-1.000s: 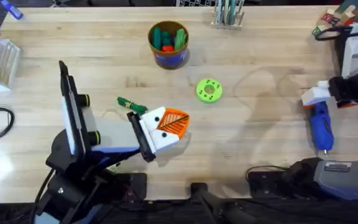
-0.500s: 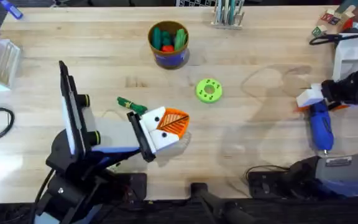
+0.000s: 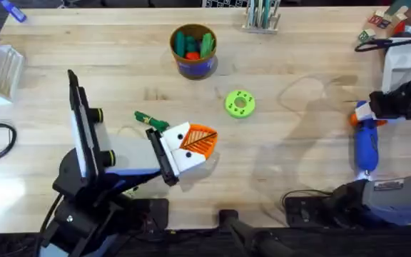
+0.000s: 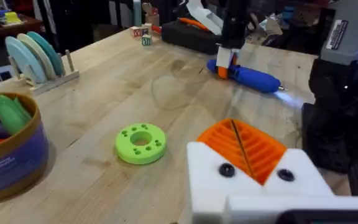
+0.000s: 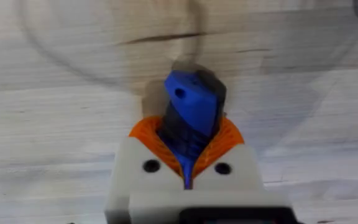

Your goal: Pick up the gripper from the table and insert it into the empty holder that is missing its gripper. Then pick up a screw, insert it into the mounting hole, and use the screwdriver to tighten it. Finally, clean up the table by picking up the vegetable and placing it into the bucket.

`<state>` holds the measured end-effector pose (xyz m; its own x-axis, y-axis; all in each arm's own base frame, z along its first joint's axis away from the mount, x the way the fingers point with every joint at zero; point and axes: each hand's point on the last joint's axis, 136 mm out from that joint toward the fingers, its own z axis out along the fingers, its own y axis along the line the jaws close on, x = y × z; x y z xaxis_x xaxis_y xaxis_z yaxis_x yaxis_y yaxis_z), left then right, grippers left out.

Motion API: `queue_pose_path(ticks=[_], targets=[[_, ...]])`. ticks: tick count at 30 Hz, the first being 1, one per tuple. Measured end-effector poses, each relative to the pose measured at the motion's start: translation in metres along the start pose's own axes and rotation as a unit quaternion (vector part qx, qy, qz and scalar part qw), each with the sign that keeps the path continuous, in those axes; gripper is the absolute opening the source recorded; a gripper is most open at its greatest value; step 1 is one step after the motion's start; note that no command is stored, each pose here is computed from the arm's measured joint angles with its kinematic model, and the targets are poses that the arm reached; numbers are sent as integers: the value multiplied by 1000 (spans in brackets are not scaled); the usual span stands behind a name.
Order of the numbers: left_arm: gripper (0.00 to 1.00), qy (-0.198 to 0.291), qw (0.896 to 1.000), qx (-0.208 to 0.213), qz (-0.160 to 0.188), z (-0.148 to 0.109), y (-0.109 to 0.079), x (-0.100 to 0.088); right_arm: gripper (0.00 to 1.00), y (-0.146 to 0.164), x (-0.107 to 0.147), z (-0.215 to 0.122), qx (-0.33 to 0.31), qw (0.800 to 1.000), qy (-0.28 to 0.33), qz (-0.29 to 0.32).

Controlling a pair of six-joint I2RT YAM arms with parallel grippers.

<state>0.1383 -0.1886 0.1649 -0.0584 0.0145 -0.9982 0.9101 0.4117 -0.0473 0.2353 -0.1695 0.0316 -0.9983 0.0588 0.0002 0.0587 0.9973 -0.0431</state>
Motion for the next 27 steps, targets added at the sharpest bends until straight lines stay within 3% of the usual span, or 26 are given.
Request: queue_pose_path(ticks=[6,12,20,27], targets=[[13,0,1000,0,0,0,0,0,24,3,-2,-6,-6,1000,-15,4],[13,0,1000,0,0,0,0,0,24,15,-23,-49,-20,993,-119,18],[13,0,1000,0,0,0,0,0,24,29,-36,-130,-1,964,-263,47],[13,0,1000,0,0,0,0,0,24,76,-45,-203,1,920,-391,15]])
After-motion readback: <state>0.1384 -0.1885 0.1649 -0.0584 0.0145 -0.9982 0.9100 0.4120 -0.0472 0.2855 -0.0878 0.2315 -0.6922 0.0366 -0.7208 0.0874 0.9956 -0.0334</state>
